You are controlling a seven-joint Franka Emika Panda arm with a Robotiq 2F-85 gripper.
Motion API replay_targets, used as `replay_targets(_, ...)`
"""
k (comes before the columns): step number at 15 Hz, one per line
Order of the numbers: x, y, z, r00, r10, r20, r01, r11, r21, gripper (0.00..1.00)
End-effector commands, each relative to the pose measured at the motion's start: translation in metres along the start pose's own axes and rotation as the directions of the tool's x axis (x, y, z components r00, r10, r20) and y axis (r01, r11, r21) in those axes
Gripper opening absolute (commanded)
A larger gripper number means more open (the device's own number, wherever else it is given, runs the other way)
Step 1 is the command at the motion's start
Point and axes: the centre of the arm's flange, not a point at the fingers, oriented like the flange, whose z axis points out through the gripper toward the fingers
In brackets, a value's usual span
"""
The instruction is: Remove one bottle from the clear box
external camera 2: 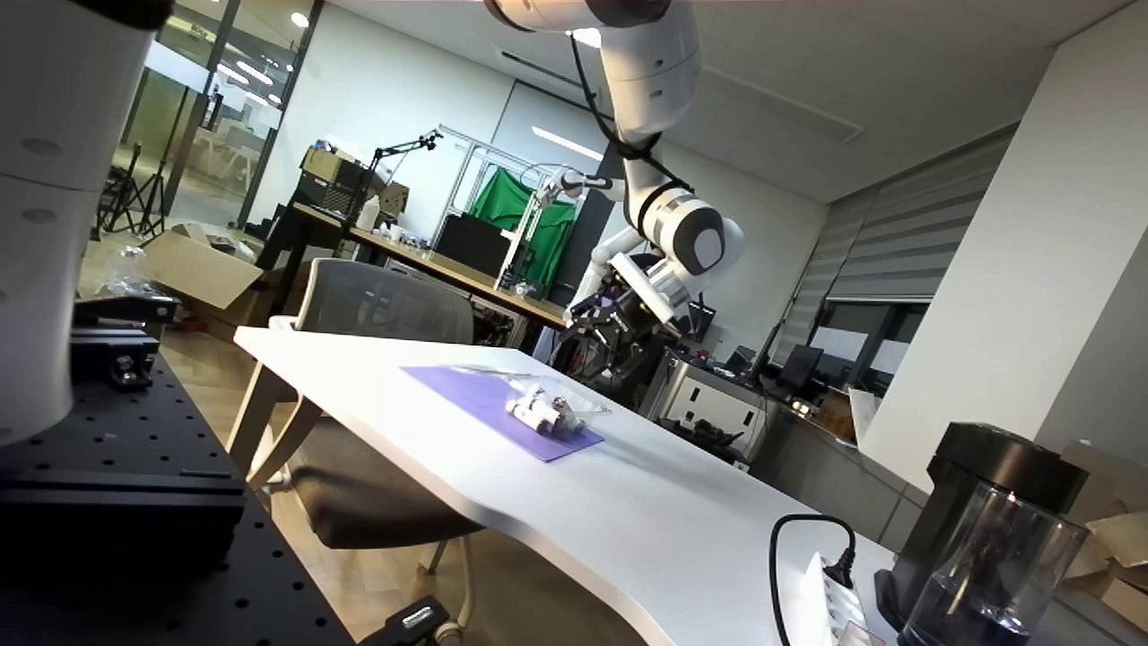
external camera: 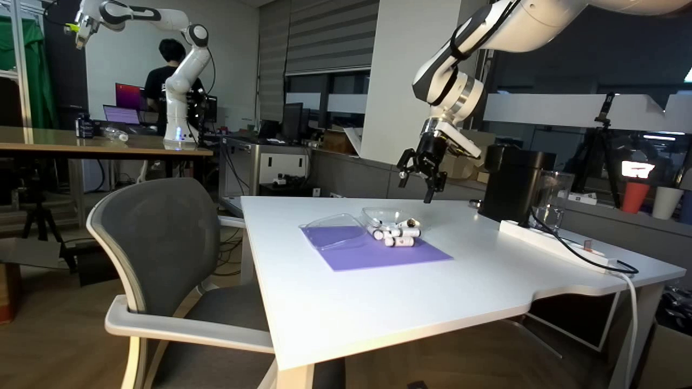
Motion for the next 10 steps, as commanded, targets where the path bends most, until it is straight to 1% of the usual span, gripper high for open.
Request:
replay_targets(1,0.018,0.005,-0.026,0.999,0.031,0.028,-0.032,0.999,0.040,1.00)
replay_targets(4,0.028,0.011,-0.037,0.999,0.021,0.042,-0.024,0.998,0.055,1.00)
replay_targets(10,0.060,0.022,-0.036,0.991,-0.008,0.131,-0.007,0.994,0.110,1.00)
